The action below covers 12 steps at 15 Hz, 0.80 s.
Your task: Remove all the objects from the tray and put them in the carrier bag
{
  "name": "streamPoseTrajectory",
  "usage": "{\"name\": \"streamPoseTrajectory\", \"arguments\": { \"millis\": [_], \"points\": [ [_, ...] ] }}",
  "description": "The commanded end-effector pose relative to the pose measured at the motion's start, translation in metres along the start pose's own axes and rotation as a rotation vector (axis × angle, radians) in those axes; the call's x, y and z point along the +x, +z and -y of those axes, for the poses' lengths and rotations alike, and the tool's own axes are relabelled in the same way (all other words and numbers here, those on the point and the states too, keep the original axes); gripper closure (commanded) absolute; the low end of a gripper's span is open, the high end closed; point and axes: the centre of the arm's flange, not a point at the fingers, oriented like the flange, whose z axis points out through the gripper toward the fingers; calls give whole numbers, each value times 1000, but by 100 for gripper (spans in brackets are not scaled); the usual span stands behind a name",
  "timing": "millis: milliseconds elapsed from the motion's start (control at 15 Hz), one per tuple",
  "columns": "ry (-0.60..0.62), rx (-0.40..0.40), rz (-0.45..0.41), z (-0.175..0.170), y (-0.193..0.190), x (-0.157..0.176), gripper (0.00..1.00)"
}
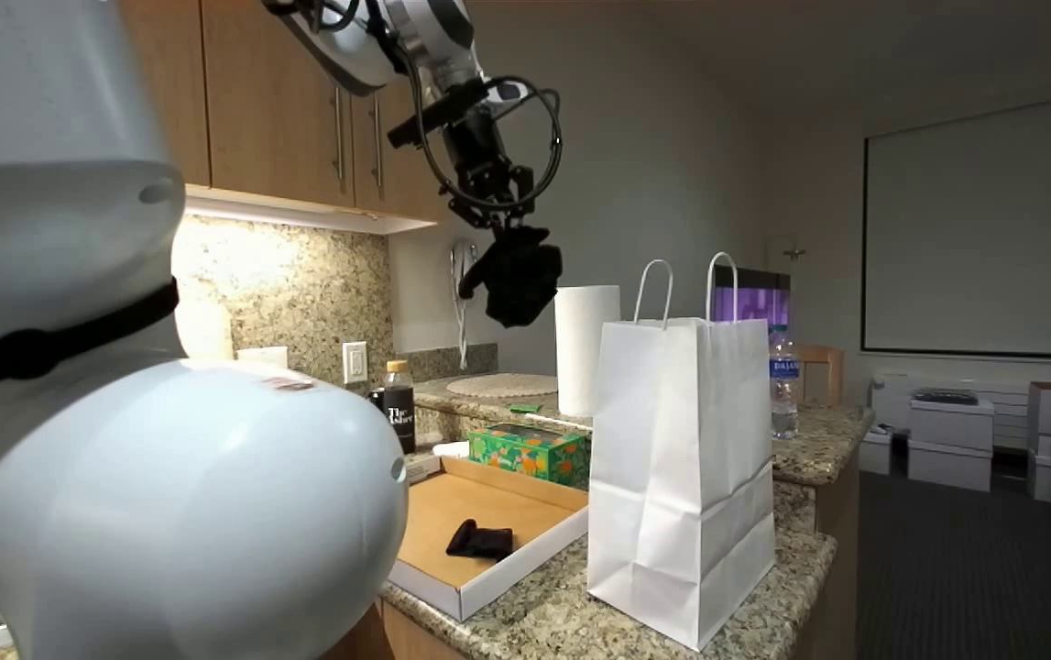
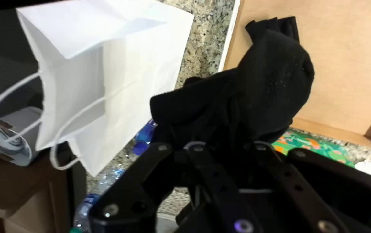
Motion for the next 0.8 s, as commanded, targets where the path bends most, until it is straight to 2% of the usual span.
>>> {"name": "streamPoseTrajectory", "arguments": {
  "millis": [0,200,400,533,733],
  "points": [
    [200,-16,19,-67,-32,-11,90],
    [360,-4,46,-134,-43,-35,91],
    [515,28,66,-186,-45,-55,91],
    [616,50,81,-208,-41,-61,91],
    [703,53,103,-219,-30,-56,91]
  ]
}}
